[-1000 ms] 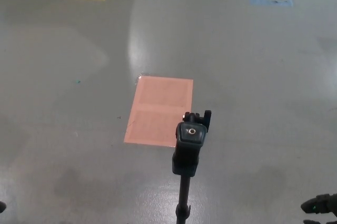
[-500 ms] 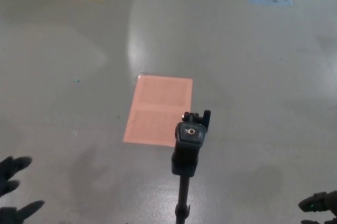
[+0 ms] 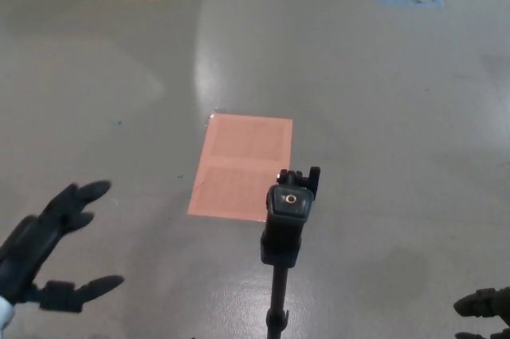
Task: The robot uses its left hand to grab the top of a phone stand kept on the floor and rotates it anti-clockwise
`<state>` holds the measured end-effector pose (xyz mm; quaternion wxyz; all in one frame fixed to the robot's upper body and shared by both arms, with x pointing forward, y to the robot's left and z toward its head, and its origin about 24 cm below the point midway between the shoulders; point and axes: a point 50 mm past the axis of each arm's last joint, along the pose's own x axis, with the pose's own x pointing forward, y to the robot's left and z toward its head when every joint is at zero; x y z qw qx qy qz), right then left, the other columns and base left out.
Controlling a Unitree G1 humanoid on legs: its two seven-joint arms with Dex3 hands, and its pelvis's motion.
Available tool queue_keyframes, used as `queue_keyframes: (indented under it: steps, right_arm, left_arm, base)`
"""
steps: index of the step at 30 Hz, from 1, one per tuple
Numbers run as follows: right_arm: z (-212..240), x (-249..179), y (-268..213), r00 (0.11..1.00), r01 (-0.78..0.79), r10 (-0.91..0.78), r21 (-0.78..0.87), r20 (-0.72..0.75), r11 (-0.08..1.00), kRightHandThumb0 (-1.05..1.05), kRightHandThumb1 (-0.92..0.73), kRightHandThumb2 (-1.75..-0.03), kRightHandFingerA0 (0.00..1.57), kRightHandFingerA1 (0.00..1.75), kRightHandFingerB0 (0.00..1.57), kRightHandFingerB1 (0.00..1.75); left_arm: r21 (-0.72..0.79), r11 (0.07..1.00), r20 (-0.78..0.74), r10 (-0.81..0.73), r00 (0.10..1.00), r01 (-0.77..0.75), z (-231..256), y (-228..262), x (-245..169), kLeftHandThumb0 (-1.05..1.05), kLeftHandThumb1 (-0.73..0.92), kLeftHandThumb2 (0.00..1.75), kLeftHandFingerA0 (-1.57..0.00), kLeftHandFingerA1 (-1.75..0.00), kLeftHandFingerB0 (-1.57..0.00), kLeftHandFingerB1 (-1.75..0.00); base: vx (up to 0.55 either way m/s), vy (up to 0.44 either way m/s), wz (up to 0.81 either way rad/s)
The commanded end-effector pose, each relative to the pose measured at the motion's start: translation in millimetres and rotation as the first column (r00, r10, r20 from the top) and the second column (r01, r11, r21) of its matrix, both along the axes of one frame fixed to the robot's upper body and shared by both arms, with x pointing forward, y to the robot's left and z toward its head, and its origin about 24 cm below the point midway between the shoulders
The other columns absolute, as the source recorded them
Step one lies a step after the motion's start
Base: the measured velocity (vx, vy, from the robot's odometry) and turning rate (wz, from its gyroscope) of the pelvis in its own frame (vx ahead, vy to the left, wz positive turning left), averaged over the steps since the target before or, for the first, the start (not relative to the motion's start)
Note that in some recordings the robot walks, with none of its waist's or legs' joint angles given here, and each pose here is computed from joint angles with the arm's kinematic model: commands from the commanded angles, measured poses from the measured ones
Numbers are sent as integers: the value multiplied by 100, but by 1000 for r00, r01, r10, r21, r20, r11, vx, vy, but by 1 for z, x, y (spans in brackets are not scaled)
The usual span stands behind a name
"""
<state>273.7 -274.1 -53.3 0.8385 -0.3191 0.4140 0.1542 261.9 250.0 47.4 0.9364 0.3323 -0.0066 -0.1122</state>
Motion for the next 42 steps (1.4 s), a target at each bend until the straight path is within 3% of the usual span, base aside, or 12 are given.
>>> queue_keyframes:
  steps: [1,9,10,18,20,21,23,25,26,30,32,42]
  right_arm:
    - [5,-1,-14,992,106,-105,-10,66,994,-39,-77,-62,45,43,4,24]
    - [4,-2,-15,993,103,-102,-18,56,995,-39,-77,-63,44,41,2,24]
    - [3,-3,-15,993,110,-109,-13,54,994,-43,-63,-87,33,52,0,23]
    - [1,-4,-14,993,110,-109,-7,50,994,-38,-77,-62,44,41,2,24]
    - [1,-4,-14,993,112,-111,-12,48,994,-38,-77,-62,44,41,2,24]
    - [1,-5,-15,993,112,-112,-6,46,994,-44,-63,-87,35,52,0,22]
    - [1,-6,-15,993,111,-111,-1,43,994,-40,-77,-62,46,41,2,24]
    - [1,-6,-15,993,107,-107,-8,44,994,-40,-77,-62,46,41,2,24]
    - [1,-5,-15,993,114,-114,1,45,994,-43,-62,-87,35,52,0,23]
    - [0,-6,-15,993,107,-107,-4,49,994,-42,-63,-87,34,52,0,22]
    - [1,-6,-15,993,112,-112,3,49,994,-42,-61,-85,32,51,0,21]
    - [2,-5,-16,992,114,-115,6,47,993,-42,-62,-85,35,52,0,20]
  left_arm:
    - [132,943,323,-334,886,307,77,-59,-20,-54,37,66,-11,-38,-5,-25]
    - [164,919,359,-395,846,360,92,-73,-21,-50,34,70,-9,-36,-1,-23]
    - [164,913,365,-408,837,374,97,-77,-22,-46,40,54,-9,-27,0,-26]
    - [210,885,364,-466,807,416,112,-93,-29,-51,41,53,-10,-27,0,-25]
    - [227,877,362,-480,799,424,115,-96,-30,-51,41,53,-10,-27,0,-25]
    - [229,873,360,-487,795,431,116,-98,-31,-54,40,55,-12,-28,0,-23]
    - [242,860,353,-510,785,450,119,-103,-32,-55,36,72,-10,-36,0,-20]
    - [255,850,344,-525,778,461,121,-107,-32,-55,36,72,-10,-36,0,-20]
    - [259,843,340,-537,772,472,121,-108,-32,-57,43,54,-13,-29,0,-21]
    - [266,829,328,-558,762,493,121,-114,-33,-57,37,73,-9,-33,0,-19]
    - [273,824,327,-565,758,496,121,-117,-34,-58,42,53,-14,-29,0,-24]
    - [301,809,311,-584,750,505,117,-127,-34,-58,43,54,-11,-28,0,-23]
  base:
    - [0,0,0]
    - [0,0,0]
    - [0,0,0]
    - [0,0,0]
    - [0,0,0]
    - [0,0,0]
    - [0,0,0]
    - [0,0,0]
    - [0,0,0]
    - [0,0,0]
    - [0,0,0]
    - [0,0,0]
